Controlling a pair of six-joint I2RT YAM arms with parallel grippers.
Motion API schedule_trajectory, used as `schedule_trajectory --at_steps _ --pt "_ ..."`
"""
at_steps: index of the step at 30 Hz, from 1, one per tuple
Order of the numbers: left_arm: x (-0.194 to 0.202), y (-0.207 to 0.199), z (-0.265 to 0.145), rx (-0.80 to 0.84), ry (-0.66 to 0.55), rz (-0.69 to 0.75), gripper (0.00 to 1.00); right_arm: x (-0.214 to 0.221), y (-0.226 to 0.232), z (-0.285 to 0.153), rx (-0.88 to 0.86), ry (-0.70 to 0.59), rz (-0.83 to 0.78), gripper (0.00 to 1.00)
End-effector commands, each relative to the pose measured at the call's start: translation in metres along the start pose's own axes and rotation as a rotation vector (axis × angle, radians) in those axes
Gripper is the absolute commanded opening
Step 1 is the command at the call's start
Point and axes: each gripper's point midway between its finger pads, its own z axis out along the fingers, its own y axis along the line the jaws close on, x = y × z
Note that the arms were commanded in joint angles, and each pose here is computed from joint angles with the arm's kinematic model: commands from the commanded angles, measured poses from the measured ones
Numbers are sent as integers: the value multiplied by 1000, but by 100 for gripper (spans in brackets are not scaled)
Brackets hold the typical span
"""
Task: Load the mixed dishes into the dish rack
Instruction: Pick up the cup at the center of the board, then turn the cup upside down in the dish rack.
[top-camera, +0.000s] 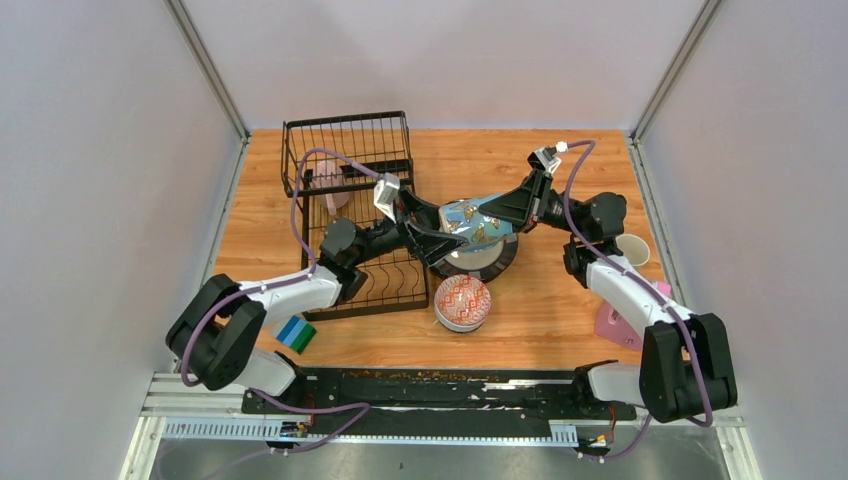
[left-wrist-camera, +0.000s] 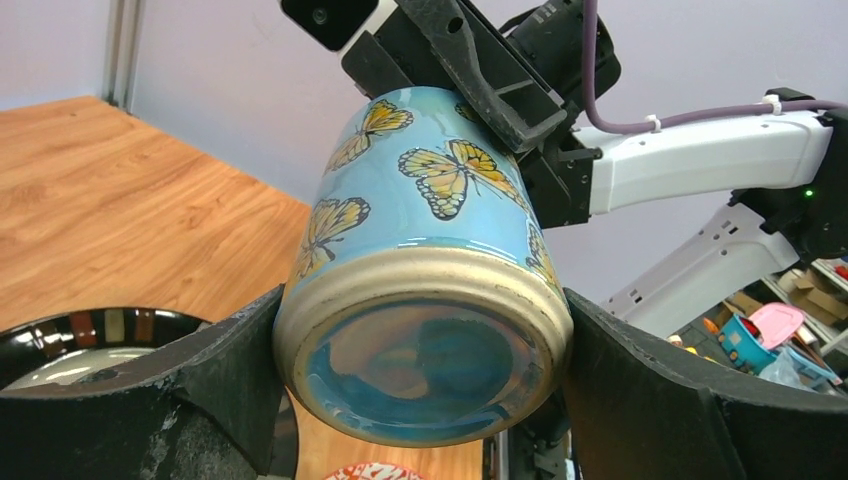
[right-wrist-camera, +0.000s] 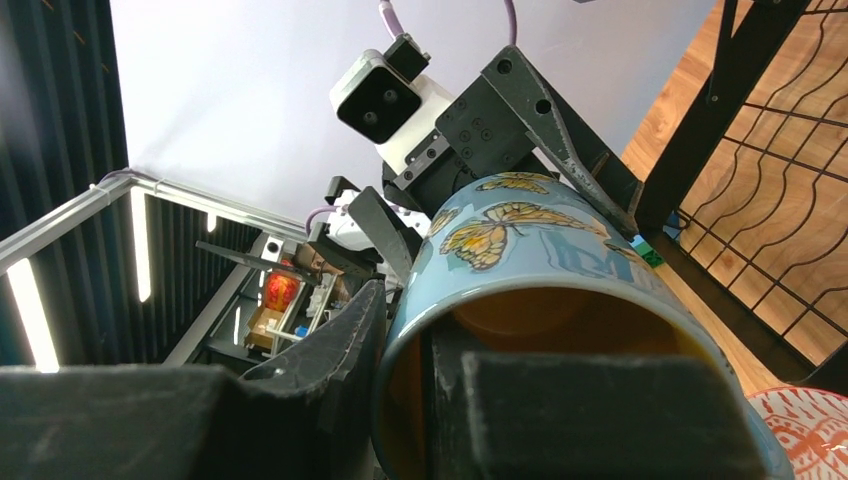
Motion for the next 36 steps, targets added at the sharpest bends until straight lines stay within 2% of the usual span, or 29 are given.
schedule_trajectory --at_steps 1,2,4,9,11,15,22,28,36 --pt "-40 -28 11 51 -93 105 12 13 9 9 -8 56 -45 11" --pt "-38 -27 9 39 -86 103 5 12 6 10 0 53 -38 16" --pt "-38 -25 6 18 -84 112 0 11 0 10 9 53 -25 24" --pt "-43 -23 -3 -37 -113 130 0 12 -11 12 18 60 0 39" --pt "-45 -23 -7 -50 -123 133 0 13 -14 13 19 62 7 40" --pt "-43 -16 -12 -113 -99 138 0 12 -21 14 30 52 21 50" --pt "-49 -8 -26 -227 -68 188 0 11 -38 17 60 48 51 56" --pt "-51 0 -39 -335 -29 204 0 12 -52 23 91 57 62 56" --pt "-56 25 -66 -574 27 209 0 6 -67 28 182 21 23 57"
